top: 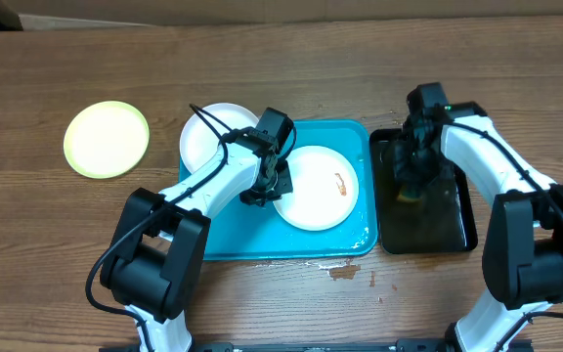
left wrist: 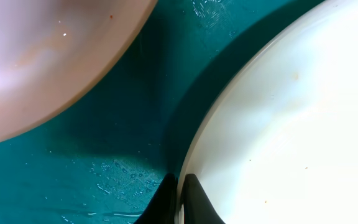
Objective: Clean dirty plates on tray and stack at the side
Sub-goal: 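Grasp the yellow-green sponge in the water tray with right gripper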
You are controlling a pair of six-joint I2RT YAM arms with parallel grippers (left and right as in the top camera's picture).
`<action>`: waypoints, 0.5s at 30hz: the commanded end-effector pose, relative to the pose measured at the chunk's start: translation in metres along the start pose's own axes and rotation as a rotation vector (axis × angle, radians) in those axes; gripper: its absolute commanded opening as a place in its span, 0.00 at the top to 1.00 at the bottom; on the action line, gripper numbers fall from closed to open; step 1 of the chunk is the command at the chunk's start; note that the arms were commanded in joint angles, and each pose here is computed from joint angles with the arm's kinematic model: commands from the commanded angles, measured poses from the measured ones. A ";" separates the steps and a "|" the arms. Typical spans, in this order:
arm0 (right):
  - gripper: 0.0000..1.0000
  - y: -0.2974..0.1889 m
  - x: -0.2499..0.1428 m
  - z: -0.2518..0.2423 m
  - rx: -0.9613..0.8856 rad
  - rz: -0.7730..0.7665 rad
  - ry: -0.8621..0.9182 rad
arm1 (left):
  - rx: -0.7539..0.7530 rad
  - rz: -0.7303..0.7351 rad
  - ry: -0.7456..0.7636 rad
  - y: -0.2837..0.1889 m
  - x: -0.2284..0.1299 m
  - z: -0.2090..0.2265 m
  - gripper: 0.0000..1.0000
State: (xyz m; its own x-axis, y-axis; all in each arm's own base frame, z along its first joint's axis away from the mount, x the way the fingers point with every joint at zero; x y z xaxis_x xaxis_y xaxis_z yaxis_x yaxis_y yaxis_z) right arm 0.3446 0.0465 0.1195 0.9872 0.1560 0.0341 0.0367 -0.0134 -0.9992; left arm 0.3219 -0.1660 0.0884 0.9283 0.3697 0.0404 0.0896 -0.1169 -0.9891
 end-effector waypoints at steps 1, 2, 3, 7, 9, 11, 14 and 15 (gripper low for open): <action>0.96 -0.026 0.013 -0.006 -0.061 -0.064 -0.003 | 0.030 -0.005 -0.027 0.005 0.005 0.006 0.96; 0.96 -0.029 0.013 -0.008 -0.072 -0.062 0.003 | 0.028 -0.004 -0.029 0.005 0.005 0.006 0.96; 0.96 -0.030 0.013 -0.008 -0.072 -0.062 0.004 | 0.028 -0.004 -0.034 0.005 0.005 0.006 0.96; 0.96 -0.031 0.013 -0.008 -0.083 -0.057 0.014 | 0.048 0.009 -0.059 0.005 0.002 0.009 0.96; 0.96 -0.031 0.013 -0.012 -0.115 -0.061 0.089 | 0.057 0.015 -0.071 0.005 0.001 0.011 0.96; 0.96 -0.031 0.013 -0.016 -0.119 -0.068 0.163 | 0.068 0.023 -0.118 0.005 0.000 0.012 0.96; 0.96 -0.031 0.013 -0.016 -0.098 -0.065 0.192 | 0.070 0.032 -0.166 0.005 -0.002 0.013 0.96; 0.96 -0.032 0.012 -0.016 -0.098 -0.057 0.167 | 0.069 0.031 -0.166 0.005 -0.001 0.013 0.96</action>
State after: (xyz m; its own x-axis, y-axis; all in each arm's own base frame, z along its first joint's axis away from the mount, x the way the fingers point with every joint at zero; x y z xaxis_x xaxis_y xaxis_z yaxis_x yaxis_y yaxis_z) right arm 0.3521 0.0364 0.1369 0.9980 0.0358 0.0522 0.0556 -0.1018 -0.9933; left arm 0.3164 -0.1610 0.0884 0.8924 0.4511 -0.0067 0.0453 -0.1044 -0.9935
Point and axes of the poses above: each gripper's point midway between its finger pads, its own y axis out along the fingers, its own z axis along the line the jaws close on, x = y × z, the point moved 8 cm from there along -y, back along the fingers, and after that the axes turned 11 degrees about -y, right-handed, at the moved point
